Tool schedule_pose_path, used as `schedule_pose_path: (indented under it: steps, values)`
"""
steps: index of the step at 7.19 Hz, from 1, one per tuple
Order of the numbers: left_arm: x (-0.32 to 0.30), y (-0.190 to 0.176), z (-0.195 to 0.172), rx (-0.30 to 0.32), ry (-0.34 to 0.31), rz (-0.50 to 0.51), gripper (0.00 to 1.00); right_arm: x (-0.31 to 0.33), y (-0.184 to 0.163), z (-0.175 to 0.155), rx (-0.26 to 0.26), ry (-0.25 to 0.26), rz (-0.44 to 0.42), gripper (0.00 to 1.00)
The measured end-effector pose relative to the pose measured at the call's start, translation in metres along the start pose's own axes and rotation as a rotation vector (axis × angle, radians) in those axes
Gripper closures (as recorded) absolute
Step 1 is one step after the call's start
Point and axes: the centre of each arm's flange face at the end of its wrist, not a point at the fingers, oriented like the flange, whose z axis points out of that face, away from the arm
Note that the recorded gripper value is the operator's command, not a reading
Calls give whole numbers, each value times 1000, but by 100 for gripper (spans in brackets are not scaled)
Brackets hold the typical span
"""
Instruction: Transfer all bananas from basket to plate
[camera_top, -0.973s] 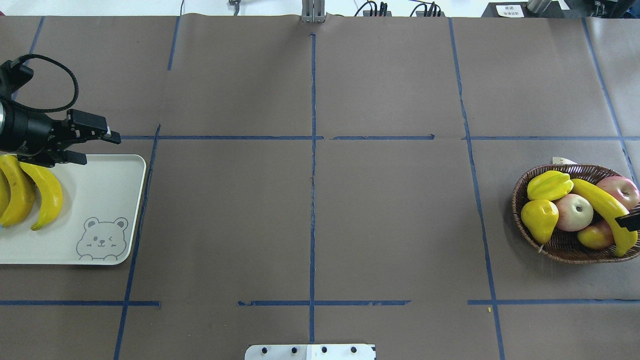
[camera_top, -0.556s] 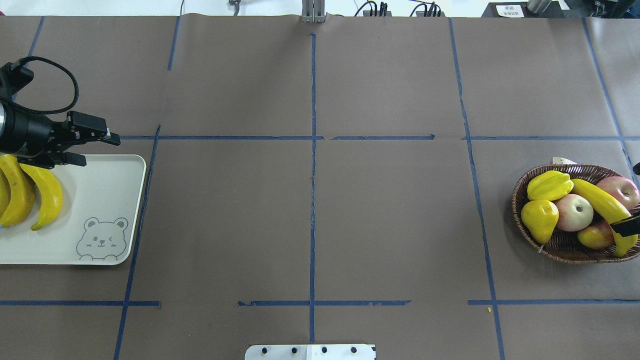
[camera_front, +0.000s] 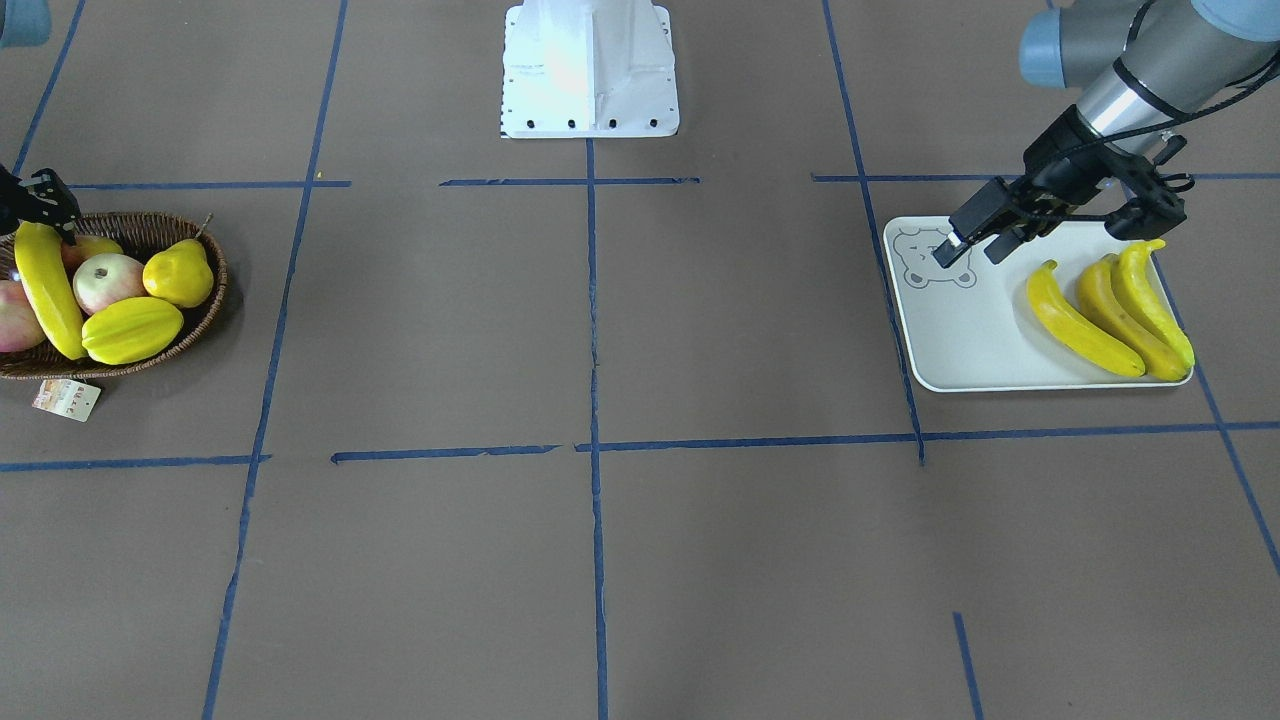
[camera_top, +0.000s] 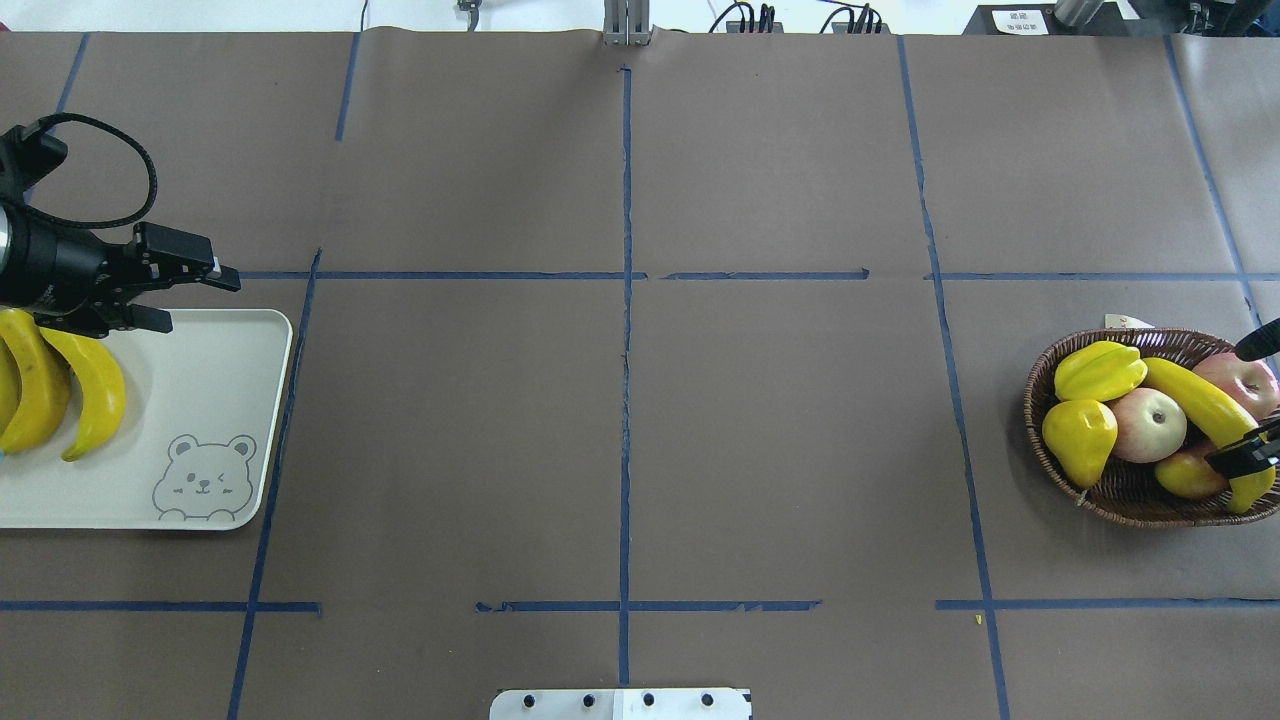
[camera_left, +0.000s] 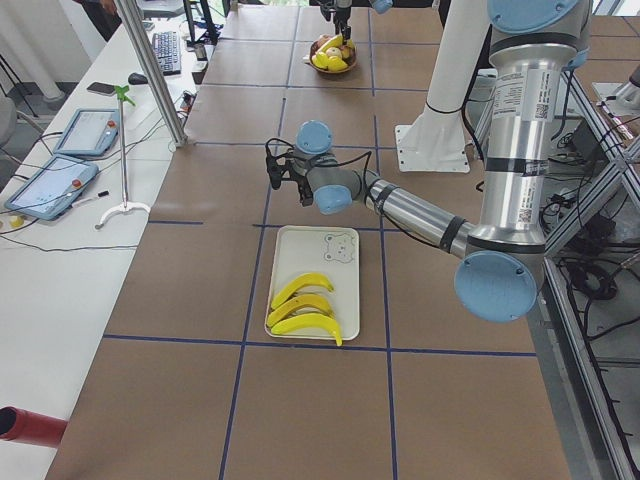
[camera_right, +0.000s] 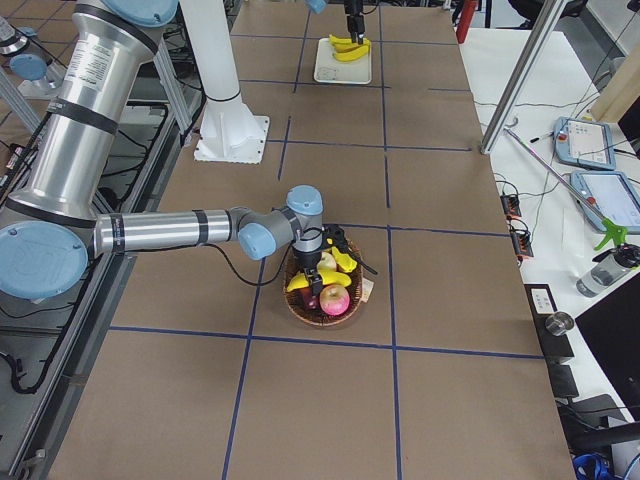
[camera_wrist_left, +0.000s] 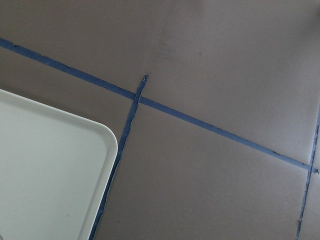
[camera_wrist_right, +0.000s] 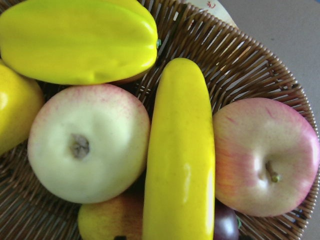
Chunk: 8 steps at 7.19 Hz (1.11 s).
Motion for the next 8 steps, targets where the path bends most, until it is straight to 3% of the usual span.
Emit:
schedule_pose_path:
  steps: [3, 5, 8]
  values:
    - [0, 1, -1, 0, 0, -1, 0, -8, 1, 6, -16, -6, -21, 74]
    - [1, 2, -2, 0, 3, 0, 0, -11, 0, 5, -12, -9, -29, 89]
    - [0, 3, 1, -6, -1, 0, 0, -5, -1, -10, 20, -5, -17, 93]
